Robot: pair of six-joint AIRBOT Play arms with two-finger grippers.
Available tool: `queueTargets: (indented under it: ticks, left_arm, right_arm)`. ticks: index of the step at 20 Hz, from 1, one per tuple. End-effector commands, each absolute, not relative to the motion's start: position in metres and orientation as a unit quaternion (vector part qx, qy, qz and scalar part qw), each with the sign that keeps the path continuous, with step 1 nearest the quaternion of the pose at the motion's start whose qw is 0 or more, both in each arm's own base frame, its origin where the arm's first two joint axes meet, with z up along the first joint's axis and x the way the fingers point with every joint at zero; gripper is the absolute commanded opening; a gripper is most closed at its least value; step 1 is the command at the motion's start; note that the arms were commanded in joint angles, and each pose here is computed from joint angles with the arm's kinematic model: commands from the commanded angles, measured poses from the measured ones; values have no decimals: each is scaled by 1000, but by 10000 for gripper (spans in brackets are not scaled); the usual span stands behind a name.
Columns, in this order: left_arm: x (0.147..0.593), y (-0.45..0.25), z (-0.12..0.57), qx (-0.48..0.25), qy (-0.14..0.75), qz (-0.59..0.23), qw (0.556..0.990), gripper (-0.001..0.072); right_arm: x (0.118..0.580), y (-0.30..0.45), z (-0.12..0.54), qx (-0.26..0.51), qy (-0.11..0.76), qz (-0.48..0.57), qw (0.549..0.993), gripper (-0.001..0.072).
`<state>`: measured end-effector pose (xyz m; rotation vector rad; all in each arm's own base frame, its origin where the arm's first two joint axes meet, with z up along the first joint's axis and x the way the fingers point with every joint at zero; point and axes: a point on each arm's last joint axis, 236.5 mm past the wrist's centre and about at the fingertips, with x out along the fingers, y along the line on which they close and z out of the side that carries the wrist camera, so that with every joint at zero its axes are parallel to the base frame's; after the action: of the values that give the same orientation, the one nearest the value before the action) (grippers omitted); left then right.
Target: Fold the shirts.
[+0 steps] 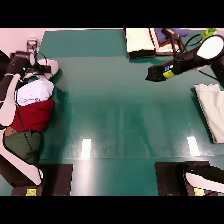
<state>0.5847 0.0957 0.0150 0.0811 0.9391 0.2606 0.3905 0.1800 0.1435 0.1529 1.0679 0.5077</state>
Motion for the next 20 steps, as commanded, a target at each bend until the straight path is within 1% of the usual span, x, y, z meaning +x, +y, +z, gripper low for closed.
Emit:
queueTargets:
  ticks: [1, 3, 4, 6, 8, 10, 11, 13, 15, 17, 20]
  left_arm:
    - [592, 80, 138, 55, 350, 115, 928, 23]
    - [573, 54, 247, 70, 255, 95, 960, 23]
    - [551, 37, 302, 80, 208, 81, 972, 23]
    - [497, -1, 388, 89, 129, 45, 987, 23]
    - [443, -37, 445, 93, 67, 1, 993, 22]
    - [401, -70, 467, 88, 47, -45, 994, 22]
    - [387, -87, 466, 88, 56, -71, 992, 23]
    - [374, -128, 444, 94, 93, -125, 983, 22]
    - [368, -178, 399, 112, 153, -187, 964, 22]
    - [359, -224, 339, 131, 231, -238, 934, 22]
    - [331, -295, 233, 152, 351, -323, 866, 23]
  right_arm:
    - [399, 182, 196, 63, 452, 251, 854, 16]
    - [405, 182, 248, 55, 394, 262, 880, 16]
    - [405, 182, 272, 48, 365, 267, 890, 16]
    - [406, 174, 314, 31, 314, 258, 913, 16]
    - [406, 162, 343, 17, 279, 242, 929, 16]
    - [404, 152, 366, 16, 251, 232, 940, 16]
    - [404, 148, 373, 17, 243, 227, 943, 16]
    - [402, 136, 377, 28, 236, 214, 947, 16]
    - [400, 121, 372, 44, 236, 194, 951, 16]
    - [396, 106, 368, 60, 239, 175, 953, 16]
    - [390, 92, 359, 68, 248, 158, 953, 16]
